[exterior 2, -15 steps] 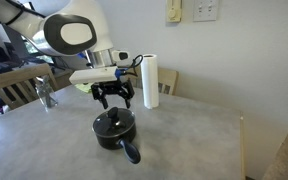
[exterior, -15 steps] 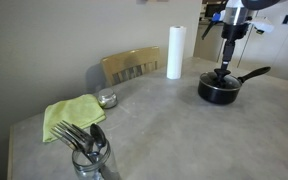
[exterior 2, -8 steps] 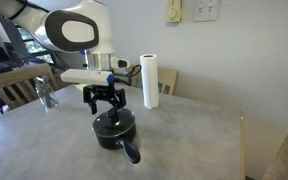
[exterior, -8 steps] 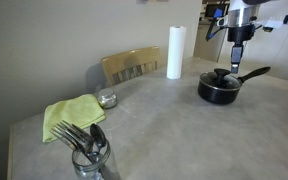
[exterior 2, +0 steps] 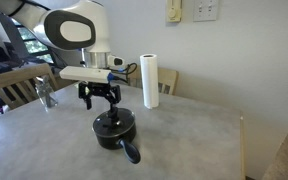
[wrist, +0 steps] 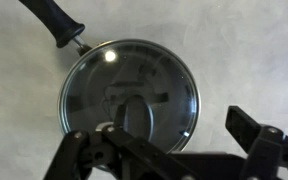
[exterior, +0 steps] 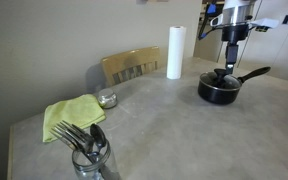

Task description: Remove the lid off the black pot and place it on the table.

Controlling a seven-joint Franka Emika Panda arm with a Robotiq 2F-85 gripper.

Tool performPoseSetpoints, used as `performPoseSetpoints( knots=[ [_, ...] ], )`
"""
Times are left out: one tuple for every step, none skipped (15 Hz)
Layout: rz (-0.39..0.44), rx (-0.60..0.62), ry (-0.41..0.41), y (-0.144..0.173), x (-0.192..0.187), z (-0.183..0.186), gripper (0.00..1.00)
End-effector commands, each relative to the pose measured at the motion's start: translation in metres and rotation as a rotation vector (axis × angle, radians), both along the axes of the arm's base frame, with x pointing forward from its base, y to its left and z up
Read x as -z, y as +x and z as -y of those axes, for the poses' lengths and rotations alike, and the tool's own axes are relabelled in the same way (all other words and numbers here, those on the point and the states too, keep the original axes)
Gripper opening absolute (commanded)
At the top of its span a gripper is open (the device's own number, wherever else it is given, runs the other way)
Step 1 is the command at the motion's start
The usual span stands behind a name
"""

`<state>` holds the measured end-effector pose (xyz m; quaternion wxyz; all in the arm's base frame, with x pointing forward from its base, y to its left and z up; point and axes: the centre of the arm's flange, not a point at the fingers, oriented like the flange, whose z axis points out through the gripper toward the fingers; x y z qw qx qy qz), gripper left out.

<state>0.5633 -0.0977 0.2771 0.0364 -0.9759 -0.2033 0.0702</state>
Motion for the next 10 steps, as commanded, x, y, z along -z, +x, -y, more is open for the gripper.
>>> performPoseSetpoints(
  knots=[
    [0.014, -0.149, 0.006, 0.006, 0.010, 0.007, 1.00],
    [0.007, -0.195, 0.007, 0.005, 0.011, 0.008, 1.00],
    [0.007, -0.229, 0.007, 0.005, 0.012, 0.009, 1.00],
    [0.010, -0.256, -0.001, 0.005, 0.015, 0.011, 1.00],
    [0.011, -0.279, -0.006, 0.005, 0.017, 0.012, 1.00],
    [0.018, -0.294, -0.015, 0.005, 0.020, 0.014, 1.00],
    [0.025, -0.301, -0.019, 0.006, 0.023, 0.016, 1.00],
    [0.036, -0.304, -0.024, 0.007, 0.025, 0.018, 1.00],
    [0.045, -0.297, -0.024, 0.008, 0.028, 0.020, 1.00],
    [0.051, -0.287, -0.020, 0.009, 0.030, 0.021, 1.00]
  ],
)
